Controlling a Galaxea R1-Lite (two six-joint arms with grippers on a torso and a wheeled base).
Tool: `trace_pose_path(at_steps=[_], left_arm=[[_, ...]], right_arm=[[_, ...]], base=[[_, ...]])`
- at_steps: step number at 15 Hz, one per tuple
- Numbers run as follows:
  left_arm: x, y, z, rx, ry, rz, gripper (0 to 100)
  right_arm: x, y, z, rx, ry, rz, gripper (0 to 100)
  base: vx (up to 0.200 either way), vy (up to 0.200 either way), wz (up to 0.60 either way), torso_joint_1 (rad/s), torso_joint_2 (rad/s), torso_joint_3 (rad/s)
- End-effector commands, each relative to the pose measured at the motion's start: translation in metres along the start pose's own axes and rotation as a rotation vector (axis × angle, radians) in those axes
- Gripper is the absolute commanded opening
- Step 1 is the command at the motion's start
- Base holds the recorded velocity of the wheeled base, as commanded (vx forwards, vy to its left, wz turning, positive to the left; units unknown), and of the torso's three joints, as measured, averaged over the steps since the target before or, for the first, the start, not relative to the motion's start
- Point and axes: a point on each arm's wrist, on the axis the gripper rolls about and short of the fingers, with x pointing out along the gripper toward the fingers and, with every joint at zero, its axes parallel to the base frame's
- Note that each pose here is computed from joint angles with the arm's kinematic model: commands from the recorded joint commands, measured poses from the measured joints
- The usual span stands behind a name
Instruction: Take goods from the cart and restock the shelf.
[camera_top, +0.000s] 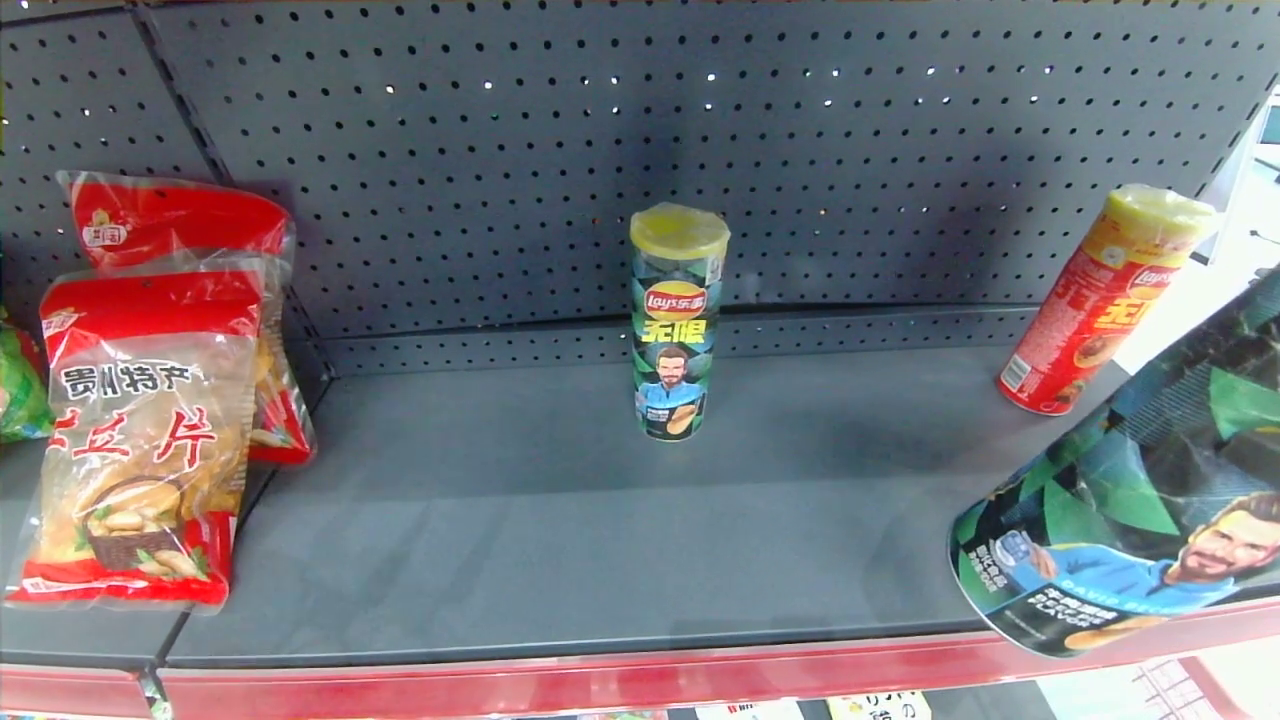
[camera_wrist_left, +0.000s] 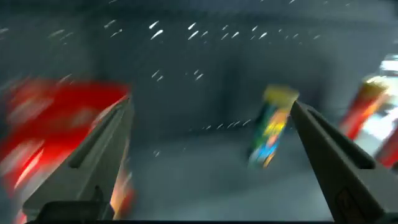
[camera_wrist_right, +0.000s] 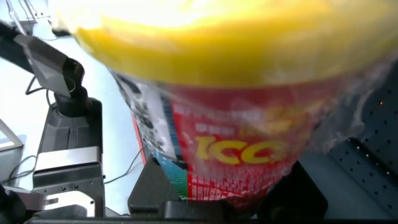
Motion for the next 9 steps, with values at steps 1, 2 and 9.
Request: trace_pose_path(at_steps=[1, 2, 9], left_arm=[[0.105, 0.029, -0.093, -0.042, 0.162, -0.323, 100], [0.111, 0.033, -0.105, -0.020, 0.157, -0.381, 100], [0.126, 0.014, -0.173, 0.015, 0.023, -0.585, 100]], right_arm=[[0.000, 0.000, -0.002, 0.007, 0.006, 0.001, 0], [0.000, 0.000, -0.003, 0.009, 0.007, -0.002, 0], [0.008, -0.008, -0.009, 0.034, 0.032, 0.005, 0]], base=[[0.000, 0.000, 0.00, 0.000, 0.00, 0.000], [0.000, 0.000, 0.00, 0.000, 0.00, 0.000], [0.000, 0.000, 0.00, 0.000, 0.00, 0.000]])
